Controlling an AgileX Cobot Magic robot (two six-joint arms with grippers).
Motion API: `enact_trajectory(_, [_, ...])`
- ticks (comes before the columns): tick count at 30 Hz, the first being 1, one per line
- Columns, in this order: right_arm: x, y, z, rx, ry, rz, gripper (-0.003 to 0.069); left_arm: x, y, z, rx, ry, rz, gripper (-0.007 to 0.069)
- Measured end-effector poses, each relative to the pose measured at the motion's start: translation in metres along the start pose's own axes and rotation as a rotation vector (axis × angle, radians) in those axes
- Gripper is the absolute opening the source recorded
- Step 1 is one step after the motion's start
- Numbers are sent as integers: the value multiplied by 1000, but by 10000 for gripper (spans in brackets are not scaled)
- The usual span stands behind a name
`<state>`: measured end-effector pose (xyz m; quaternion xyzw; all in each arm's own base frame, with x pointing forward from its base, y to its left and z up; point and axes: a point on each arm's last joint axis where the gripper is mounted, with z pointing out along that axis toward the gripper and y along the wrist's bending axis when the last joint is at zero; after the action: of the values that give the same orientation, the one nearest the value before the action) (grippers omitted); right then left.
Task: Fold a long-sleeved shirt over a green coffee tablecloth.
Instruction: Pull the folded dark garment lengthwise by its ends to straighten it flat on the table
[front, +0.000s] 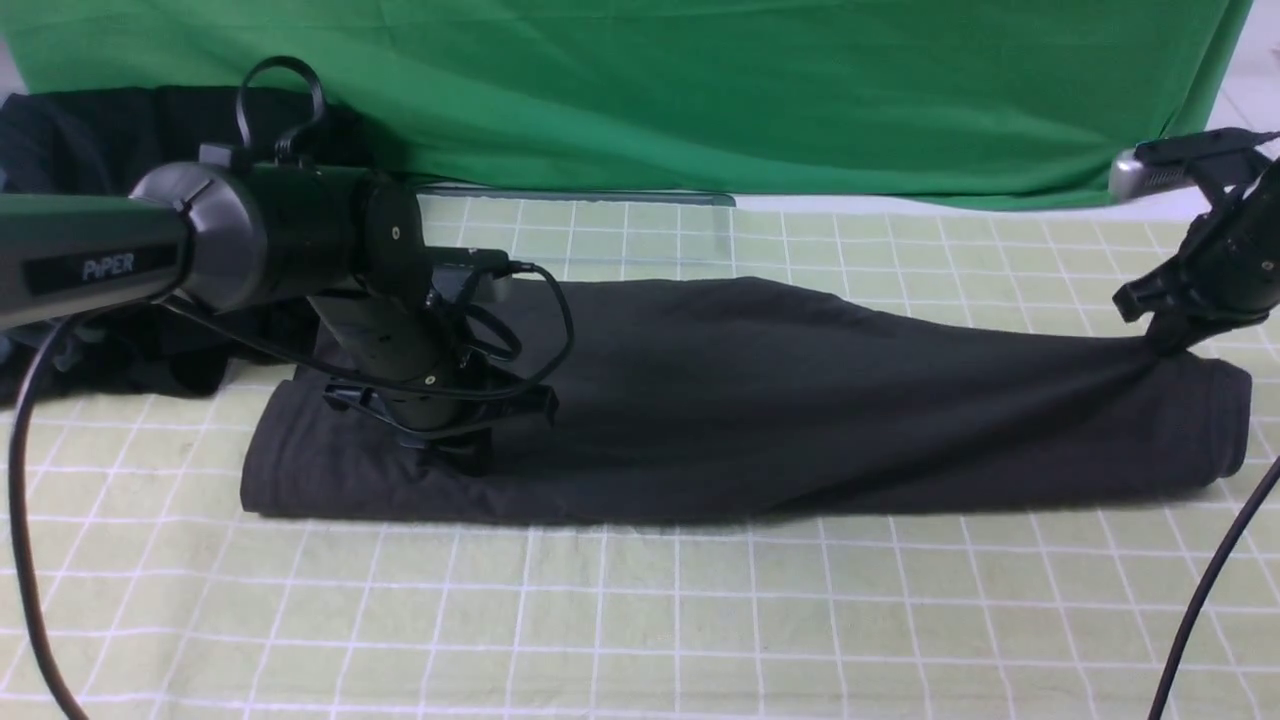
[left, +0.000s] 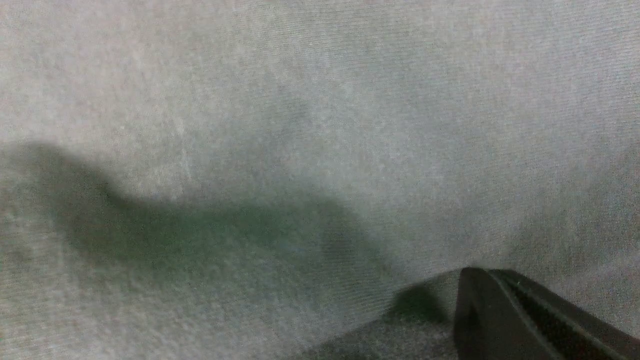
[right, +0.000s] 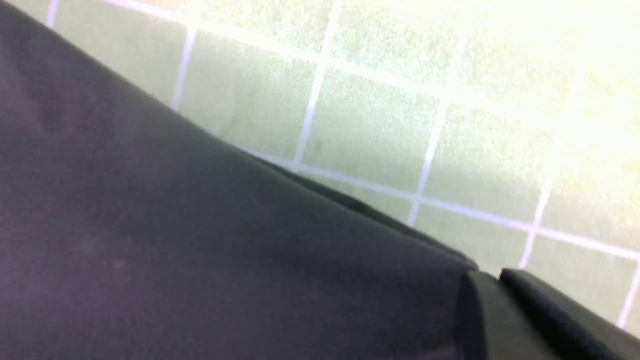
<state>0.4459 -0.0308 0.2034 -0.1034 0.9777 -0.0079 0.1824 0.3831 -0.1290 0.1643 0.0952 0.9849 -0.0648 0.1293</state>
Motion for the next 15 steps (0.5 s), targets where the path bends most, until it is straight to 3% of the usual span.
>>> enact_trajectory(4, [-1,-4,20,24,-19,-17,64,0,0,0,0,0,0,-3])
enact_trajectory(11, [-7,-7,12,38,-43,51,330,0,-1,-3,7,-8,-10,-3])
enact_trajectory(15, [-5,-4,-33,24,4,110,337,1,-2,-22,14,-41,-24,-3])
